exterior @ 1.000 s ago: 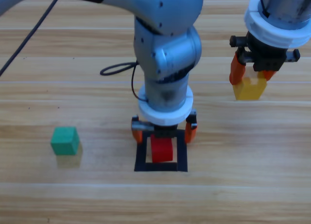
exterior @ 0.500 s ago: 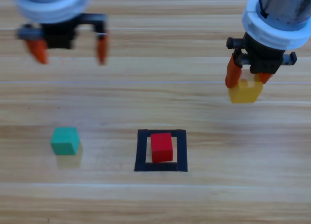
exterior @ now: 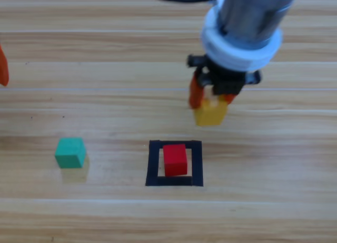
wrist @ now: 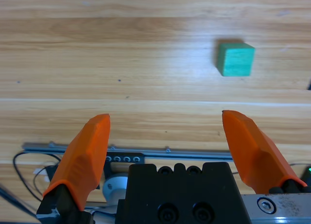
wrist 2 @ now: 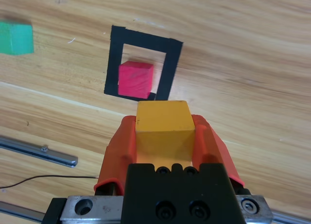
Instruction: Stack the blocks in the rectangular block: red at the bottom, yellow in the middle, green on top
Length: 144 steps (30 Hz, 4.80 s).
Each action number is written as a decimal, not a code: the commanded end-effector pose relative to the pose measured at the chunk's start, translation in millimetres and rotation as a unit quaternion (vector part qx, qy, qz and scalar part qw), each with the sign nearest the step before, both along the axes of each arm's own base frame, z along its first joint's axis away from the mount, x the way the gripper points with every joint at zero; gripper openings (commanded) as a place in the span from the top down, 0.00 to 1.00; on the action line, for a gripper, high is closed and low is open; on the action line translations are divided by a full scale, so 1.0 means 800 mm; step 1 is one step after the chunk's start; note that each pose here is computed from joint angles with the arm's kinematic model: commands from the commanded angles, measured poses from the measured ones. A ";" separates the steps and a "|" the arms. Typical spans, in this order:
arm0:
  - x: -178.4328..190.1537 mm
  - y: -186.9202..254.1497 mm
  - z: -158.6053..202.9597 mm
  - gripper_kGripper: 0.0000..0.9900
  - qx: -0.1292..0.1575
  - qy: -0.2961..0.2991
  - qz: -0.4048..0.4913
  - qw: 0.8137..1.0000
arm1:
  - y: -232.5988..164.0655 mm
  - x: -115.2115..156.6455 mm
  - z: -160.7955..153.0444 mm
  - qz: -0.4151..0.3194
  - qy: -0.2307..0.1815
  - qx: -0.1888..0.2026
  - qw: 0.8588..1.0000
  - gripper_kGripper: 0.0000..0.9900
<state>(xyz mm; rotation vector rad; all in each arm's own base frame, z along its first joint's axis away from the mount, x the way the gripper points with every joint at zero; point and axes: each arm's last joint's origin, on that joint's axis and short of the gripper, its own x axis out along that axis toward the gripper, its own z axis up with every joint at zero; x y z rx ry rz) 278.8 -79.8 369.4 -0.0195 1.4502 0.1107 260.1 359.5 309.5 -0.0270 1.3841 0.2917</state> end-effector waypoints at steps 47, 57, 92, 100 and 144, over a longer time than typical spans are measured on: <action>0.009 -0.035 -0.088 0.05 -0.053 0.016 -0.028 0.998 | 0.108 -0.006 -0.134 0.028 0.047 -0.101 0.993 0.99; 0.014 -0.038 -0.103 0.05 -0.052 0.021 -0.031 0.998 | 0.111 -0.005 -0.140 0.028 0.049 -0.102 0.993 0.99; 0.017 -0.039 -0.113 0.05 -0.058 0.017 -0.031 0.998 | 0.087 -0.020 -0.023 0.044 -0.019 -0.030 0.998 0.00; 0.027 -0.062 -0.120 0.01 -0.055 -0.007 0.029 0.998 | 0.026 -0.057 0.084 0.073 -0.105 0.037 0.991 0.00; 0.024 -0.120 -0.238 0.34 -0.015 0.063 0.001 0.998 | -0.202 -0.101 0.020 0.396 -0.203 0.160 0.881 0.00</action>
